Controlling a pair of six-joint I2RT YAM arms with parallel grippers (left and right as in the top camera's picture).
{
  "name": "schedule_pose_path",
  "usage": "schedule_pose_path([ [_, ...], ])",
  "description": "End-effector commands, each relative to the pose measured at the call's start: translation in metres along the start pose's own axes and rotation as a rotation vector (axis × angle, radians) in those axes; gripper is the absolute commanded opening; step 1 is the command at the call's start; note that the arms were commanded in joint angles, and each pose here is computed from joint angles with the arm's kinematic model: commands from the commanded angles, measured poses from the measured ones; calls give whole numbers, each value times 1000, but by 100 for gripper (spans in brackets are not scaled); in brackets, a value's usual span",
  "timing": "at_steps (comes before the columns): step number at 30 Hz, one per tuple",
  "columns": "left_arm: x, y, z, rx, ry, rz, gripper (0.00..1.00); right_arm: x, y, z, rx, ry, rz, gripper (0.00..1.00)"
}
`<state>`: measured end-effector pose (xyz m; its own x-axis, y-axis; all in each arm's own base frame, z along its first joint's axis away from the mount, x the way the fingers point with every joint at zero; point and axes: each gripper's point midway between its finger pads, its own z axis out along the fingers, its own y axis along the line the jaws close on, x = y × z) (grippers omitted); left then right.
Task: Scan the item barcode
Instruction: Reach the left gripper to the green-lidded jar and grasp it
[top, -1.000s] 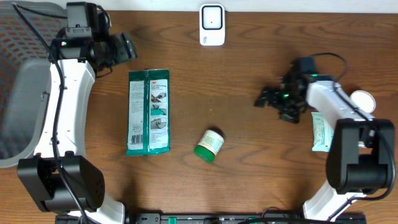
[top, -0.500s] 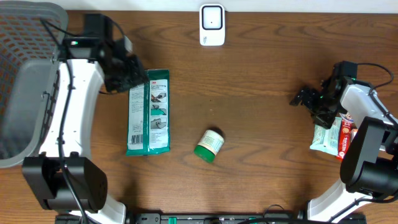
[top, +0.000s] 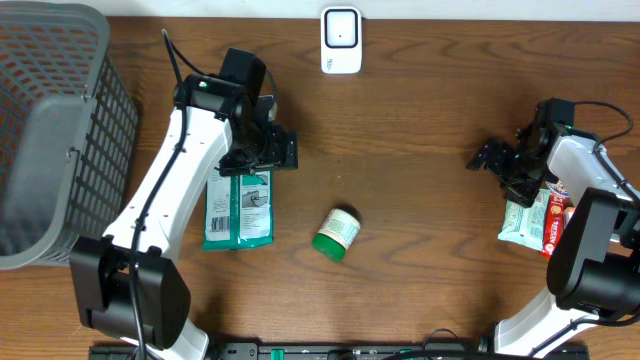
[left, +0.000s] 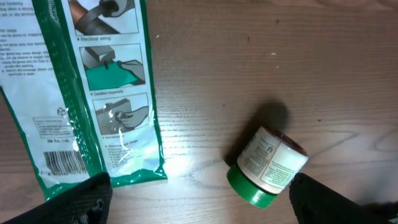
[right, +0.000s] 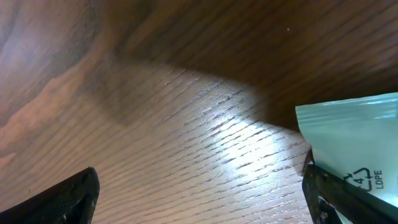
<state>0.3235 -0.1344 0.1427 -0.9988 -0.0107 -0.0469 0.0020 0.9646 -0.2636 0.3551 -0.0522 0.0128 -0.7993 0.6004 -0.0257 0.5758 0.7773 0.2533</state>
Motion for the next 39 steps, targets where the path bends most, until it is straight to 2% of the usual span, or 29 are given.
schedule_pose_path([
  [1, 19, 3, 14, -41, 68, 24, 91, -9, 3, -12, -3, -42, -19, 99],
  [7, 69, -7, 54, -79, 211, 106, 90, -9, 4, -12, -3, -42, -21, 99],
  [13, 85, -33, 66, -79, 217, 218, 83, -9, 4, -12, -4, -42, -22, 99],
  [22, 122, -72, 76, -107, 241, 356, 82, -9, 4, -12, -3, -42, -22, 99],
  [29, 110, -60, 79, -317, 94, 342, 83, -9, 4, -12, -4, -42, -22, 99],
  [39, 121, -59, 110, -250, 111, 335, 83, -9, 4, -12, -4, -41, -21, 99],
])
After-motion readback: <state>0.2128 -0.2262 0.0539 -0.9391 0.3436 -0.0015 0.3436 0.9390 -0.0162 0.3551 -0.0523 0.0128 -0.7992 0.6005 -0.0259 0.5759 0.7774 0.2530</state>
